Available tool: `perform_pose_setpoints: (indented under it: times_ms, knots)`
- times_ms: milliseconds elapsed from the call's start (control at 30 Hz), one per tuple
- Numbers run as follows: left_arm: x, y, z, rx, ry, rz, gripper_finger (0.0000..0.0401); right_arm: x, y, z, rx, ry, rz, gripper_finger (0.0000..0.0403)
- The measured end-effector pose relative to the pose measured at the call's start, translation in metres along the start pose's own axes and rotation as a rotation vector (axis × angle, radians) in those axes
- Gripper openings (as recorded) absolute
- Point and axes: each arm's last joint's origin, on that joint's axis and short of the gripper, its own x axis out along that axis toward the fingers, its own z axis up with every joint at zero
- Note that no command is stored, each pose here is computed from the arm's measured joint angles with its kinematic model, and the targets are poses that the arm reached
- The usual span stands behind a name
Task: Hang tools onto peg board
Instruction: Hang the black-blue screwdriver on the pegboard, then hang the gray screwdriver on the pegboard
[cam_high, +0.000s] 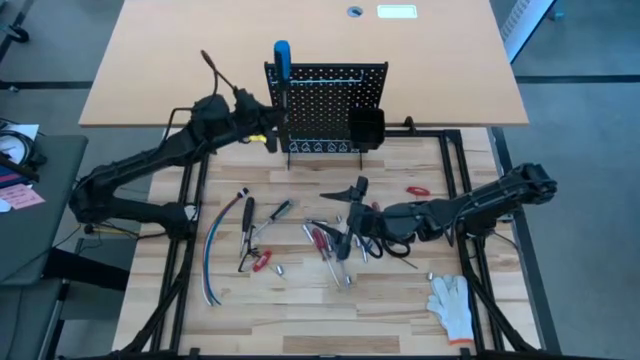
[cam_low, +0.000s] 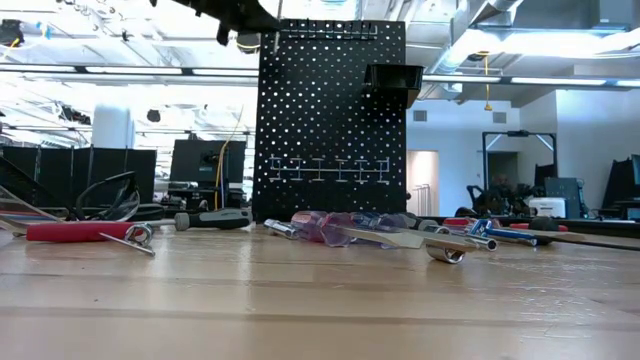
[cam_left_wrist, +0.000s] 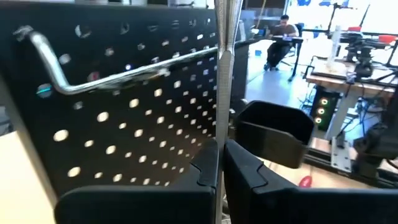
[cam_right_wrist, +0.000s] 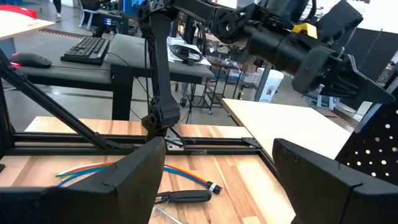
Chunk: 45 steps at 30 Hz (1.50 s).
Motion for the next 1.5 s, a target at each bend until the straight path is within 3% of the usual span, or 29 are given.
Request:
perform_pose_setpoints:
  times_ms: [333, 733, 1033, 1267, 1500]
  knots:
    - [0.002, 0.011, 0.005, -0.032, -0.061, 0.052, 0.0000, 0.000, 0.000, -0.001, -0.008, 0.008, 0.002, 0.0306]
    - [0.004, 0.023, -0.004, -0.055, 0.001, 0.101, 0.0000, 0.000, 0.000, -0.001, -0.005, 0.004, 0.001, 0.0306]
    - [0.027, 0.026, -0.027, -0.086, 0.086, 0.111, 0.0003, 0.000, 0.000, -0.001, -0.006, 0.005, 0.002, 0.0306]
    - [0.032, 0.027, -0.032, -0.092, 0.111, 0.110, 0.0035, 0.000, 0.000, -0.002, -0.014, 0.016, 0.004, 0.0306]
    - [0.015, 0.025, -0.027, -0.057, 0.159, 0.116, 0.0099, 0.000, 0.001, -0.003, -0.020, 0.025, 0.005, 0.0306]
